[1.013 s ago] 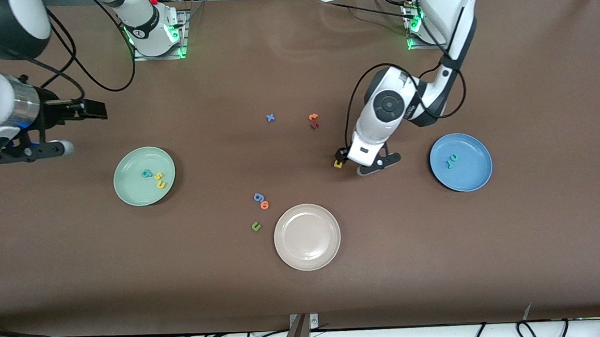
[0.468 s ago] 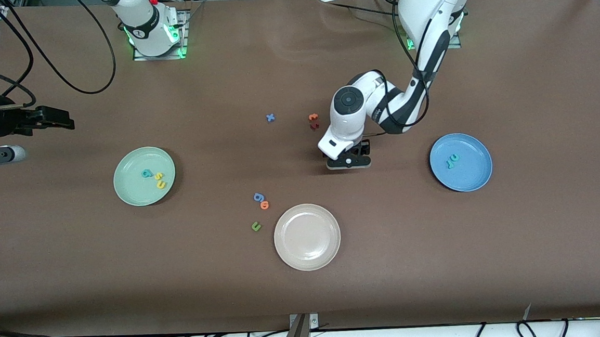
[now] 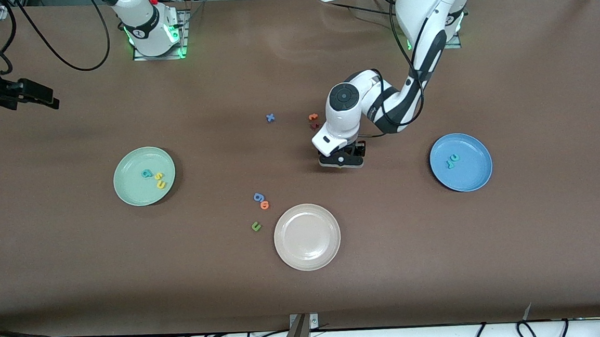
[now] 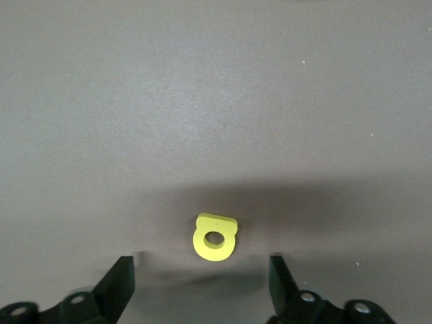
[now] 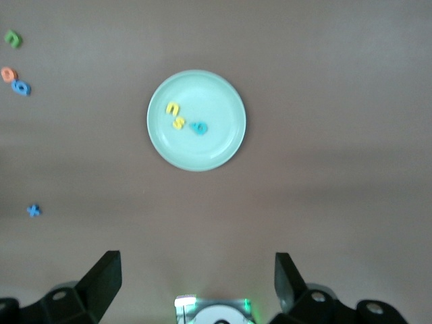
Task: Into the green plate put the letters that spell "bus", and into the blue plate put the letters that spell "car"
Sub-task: 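Close the left gripper on the yellow a and lift it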
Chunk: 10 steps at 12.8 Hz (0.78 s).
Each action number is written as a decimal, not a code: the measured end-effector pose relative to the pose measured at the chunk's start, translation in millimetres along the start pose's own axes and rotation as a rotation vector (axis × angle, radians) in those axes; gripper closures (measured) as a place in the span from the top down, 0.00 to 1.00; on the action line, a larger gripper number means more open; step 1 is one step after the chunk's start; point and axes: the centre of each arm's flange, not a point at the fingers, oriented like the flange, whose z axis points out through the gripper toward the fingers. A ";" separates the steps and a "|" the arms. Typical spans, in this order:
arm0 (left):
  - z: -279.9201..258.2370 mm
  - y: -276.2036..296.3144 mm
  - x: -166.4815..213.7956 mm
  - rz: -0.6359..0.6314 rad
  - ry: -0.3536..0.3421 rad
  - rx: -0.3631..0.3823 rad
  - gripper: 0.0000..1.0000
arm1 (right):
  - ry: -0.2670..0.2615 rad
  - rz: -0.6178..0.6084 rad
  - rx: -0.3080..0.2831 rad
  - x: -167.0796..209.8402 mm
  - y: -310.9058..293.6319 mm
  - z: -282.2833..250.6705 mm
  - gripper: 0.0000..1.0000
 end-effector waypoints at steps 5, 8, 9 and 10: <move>5.5 -0.4 -1.0 0.095 0.011 0.017 0.82 | 0.062 -0.015 -0.017 9.9 -9.9 -1.9 1.00; 5.4 -0.8 -0.3 0.127 0.014 0.015 0.81 | 0.059 -0.027 -0.022 10.1 -19.3 -0.7 1.00; 5.2 -1.2 0.5 0.148 0.017 0.014 0.80 | 0.055 -0.026 -0.023 10.5 -19.1 0.7 1.00; 5.1 -2.6 2.3 0.162 0.024 0.011 0.80 | 0.047 -0.025 -0.023 11.0 -18.7 2.7 1.00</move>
